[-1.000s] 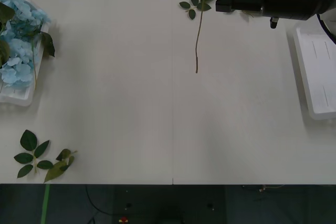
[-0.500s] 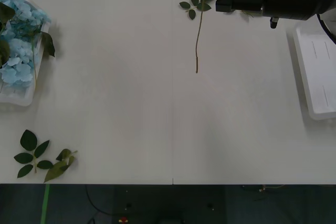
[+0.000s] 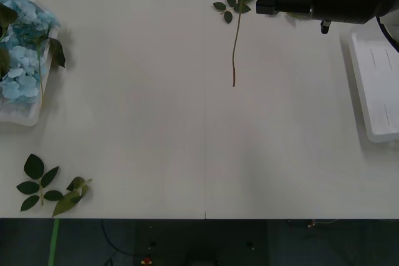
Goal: Place the red flowers into the right box and the blue flowers into the left box. If a person shows an open palm, hand one flower to the person first, then continue sorting.
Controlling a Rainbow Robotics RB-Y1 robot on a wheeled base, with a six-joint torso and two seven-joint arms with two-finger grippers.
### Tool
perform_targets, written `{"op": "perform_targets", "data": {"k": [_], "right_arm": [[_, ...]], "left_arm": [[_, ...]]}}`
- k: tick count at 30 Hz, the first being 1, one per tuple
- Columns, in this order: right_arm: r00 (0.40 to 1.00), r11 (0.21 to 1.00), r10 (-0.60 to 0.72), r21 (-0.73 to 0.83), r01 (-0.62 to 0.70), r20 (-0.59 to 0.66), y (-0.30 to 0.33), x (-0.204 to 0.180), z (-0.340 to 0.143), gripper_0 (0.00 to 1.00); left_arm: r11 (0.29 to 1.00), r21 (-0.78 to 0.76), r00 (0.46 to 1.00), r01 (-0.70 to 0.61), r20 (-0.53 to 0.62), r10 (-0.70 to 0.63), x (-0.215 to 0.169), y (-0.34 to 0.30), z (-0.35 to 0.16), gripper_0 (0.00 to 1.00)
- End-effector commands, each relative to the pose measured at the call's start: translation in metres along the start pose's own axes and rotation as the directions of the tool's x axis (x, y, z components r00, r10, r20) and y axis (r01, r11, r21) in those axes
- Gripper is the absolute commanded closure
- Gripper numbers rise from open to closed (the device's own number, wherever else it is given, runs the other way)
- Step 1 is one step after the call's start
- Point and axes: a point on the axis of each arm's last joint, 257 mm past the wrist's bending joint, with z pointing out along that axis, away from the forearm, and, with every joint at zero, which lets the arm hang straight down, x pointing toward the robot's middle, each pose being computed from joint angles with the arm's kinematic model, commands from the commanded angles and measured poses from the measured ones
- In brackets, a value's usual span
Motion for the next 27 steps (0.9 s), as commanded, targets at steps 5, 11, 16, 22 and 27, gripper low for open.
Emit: {"op": "perform_targets", "data": {"k": [5,11,16,22,27], "right_arm": [[1.0,0.999,0.005,-0.034,-0.005,0.015,0.017,-0.007,0.009,1.0],[1.0,0.999,0.005,-0.034,-0.005,0.015,0.017,-0.007,0.009,1.0],[1.0,0.999,-0.017,-0.029,0.018,0.005,0.017,-0.012,0.01,1.0],[1.0,1.0,-0.01,-0.025,0.01,0.004,0.016,-0.016,0.011,1.0],[1.0,1.0,-0.006,-0.029,0.006,0.002,0.018,-0.015,0.013,1.0]], "left_arm": [[1.0,0.012,0.997,0.028,0.068,-0.029,-0.03,-0.001,-0.011,0.04],[0.995,0.091,0.998,0.04,0.035,-0.044,-0.046,-0.009,-0.047,0.03],[0.988,0.152,1.0,0.0,0.009,-0.001,-0.06,-0.025,-0.08,0.03],[0.973,0.229,0.999,-0.022,-0.02,0.027,-0.076,-0.066,-0.113,0.03],[0.943,0.334,1.0,0.009,-0.003,-0.009,-0.088,-0.123,-0.131,0.0]]}}
